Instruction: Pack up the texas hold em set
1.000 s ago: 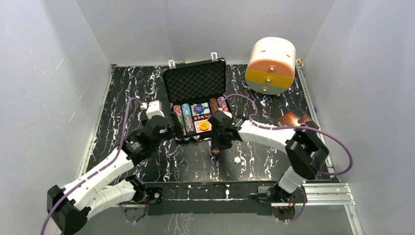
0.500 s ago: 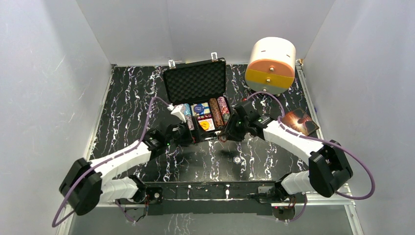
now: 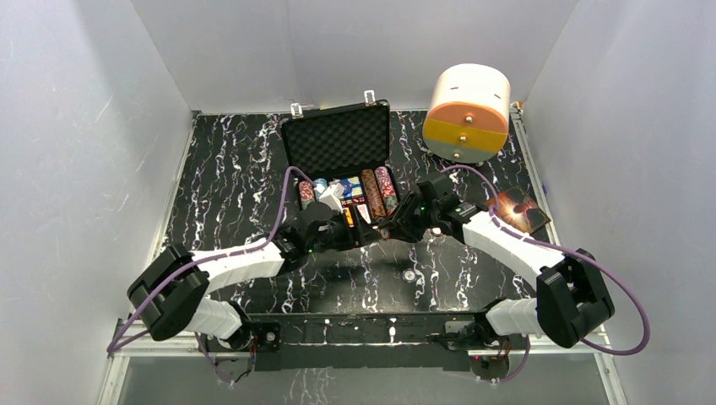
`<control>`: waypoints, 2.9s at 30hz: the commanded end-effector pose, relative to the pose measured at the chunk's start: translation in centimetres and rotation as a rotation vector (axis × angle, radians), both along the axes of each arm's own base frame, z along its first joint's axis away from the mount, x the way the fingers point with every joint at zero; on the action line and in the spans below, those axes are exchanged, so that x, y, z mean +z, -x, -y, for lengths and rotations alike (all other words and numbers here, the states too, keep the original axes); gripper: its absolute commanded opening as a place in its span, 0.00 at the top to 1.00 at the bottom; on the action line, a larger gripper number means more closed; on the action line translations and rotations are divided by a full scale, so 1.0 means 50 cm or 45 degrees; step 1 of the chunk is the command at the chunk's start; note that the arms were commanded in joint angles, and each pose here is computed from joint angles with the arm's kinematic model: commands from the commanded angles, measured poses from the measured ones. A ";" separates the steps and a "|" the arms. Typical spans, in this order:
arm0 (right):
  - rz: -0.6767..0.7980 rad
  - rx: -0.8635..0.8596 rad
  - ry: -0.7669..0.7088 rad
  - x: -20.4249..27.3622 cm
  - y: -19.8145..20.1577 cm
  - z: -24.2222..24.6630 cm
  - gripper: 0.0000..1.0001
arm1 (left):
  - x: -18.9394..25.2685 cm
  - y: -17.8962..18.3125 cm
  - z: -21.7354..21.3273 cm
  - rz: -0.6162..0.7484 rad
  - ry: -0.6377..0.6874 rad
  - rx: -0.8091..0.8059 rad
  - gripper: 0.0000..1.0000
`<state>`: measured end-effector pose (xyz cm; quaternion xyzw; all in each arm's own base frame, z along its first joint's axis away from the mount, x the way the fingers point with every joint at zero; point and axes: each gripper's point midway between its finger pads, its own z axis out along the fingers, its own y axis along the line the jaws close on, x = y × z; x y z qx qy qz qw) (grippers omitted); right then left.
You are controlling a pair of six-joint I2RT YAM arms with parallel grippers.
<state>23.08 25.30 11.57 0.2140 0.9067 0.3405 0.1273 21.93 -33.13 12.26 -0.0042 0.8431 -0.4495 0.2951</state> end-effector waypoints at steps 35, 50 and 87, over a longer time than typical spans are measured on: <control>0.227 -0.044 0.043 0.073 -0.074 0.109 0.22 | 0.055 -0.064 0.054 0.431 -0.277 -0.274 1.00; 0.085 -0.166 0.159 -0.037 0.013 0.221 0.25 | 0.028 -0.135 0.121 0.728 -0.441 -0.870 1.00; 0.044 -0.181 0.175 -0.058 0.044 0.232 0.28 | -0.015 -0.242 0.150 0.681 -0.594 -0.717 1.00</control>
